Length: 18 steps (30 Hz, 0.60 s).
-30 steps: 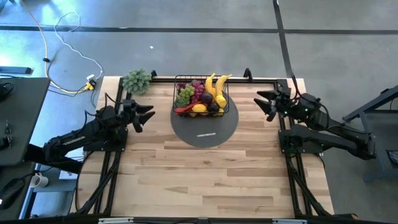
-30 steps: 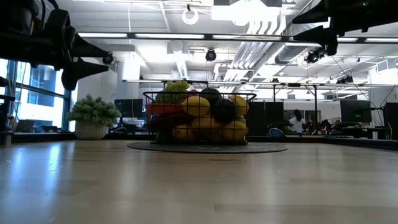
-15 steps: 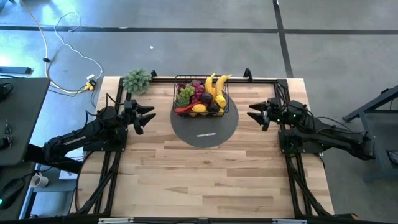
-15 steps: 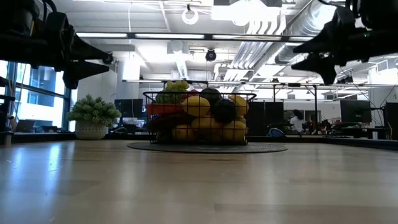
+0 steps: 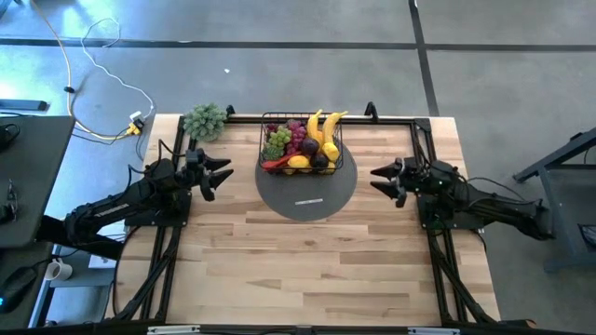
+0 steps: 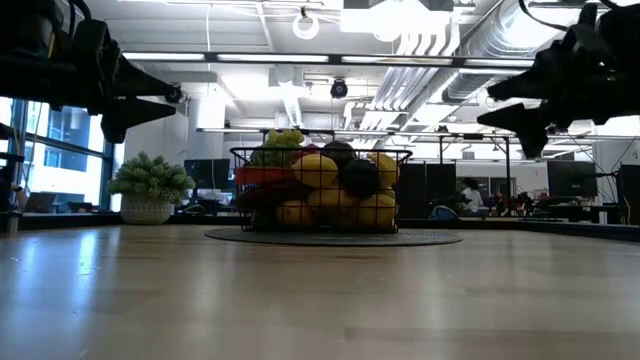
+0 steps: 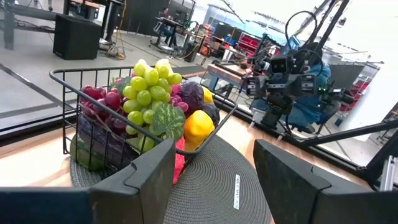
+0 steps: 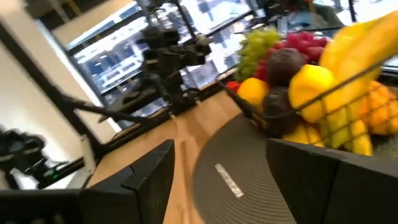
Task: Build produce basket
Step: Return to Home Position
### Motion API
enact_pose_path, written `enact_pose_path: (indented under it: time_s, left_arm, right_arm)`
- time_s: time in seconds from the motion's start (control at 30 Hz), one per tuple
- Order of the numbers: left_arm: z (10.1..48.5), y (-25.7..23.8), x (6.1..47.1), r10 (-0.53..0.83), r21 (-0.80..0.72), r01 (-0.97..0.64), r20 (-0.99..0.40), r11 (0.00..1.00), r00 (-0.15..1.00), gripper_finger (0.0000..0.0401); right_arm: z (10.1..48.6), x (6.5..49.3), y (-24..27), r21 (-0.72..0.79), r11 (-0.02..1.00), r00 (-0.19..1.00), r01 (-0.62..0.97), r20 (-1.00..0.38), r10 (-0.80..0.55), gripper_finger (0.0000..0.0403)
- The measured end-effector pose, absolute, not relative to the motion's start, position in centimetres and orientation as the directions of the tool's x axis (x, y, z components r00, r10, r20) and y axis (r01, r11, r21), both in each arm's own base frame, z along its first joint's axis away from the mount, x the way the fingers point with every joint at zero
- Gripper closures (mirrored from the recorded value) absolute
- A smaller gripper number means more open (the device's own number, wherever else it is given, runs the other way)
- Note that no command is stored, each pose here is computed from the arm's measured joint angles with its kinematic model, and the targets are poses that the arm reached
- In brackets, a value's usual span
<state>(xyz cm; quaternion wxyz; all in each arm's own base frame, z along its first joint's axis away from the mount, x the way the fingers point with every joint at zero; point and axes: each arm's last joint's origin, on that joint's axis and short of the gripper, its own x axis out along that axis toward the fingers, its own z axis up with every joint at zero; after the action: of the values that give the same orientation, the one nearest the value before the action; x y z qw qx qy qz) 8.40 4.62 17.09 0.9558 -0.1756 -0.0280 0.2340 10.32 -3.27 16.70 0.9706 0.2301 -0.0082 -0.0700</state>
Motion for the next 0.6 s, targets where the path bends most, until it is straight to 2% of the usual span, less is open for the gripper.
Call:
enact_pose_path:
  time_s: [0.23,0.6]
  left_arm:
    - [17.1,4.62,8.4,0.457,-0.349,-0.437,-0.029,0.829,0.889,0.0194]
    - [17.09,4.62,8.4,0.457,-0.349,-0.437,-0.029,0.829,0.889,0.0194]
  right_arm:
    - [17.23,10.05,-2.34,0.417,0.909,0.999,-0.003,0.044,-0.017,0.0169]
    - [16.67,10.03,-2.27,0.457,0.89,1.0,0.016,-0.011,-0.012,0.0169]
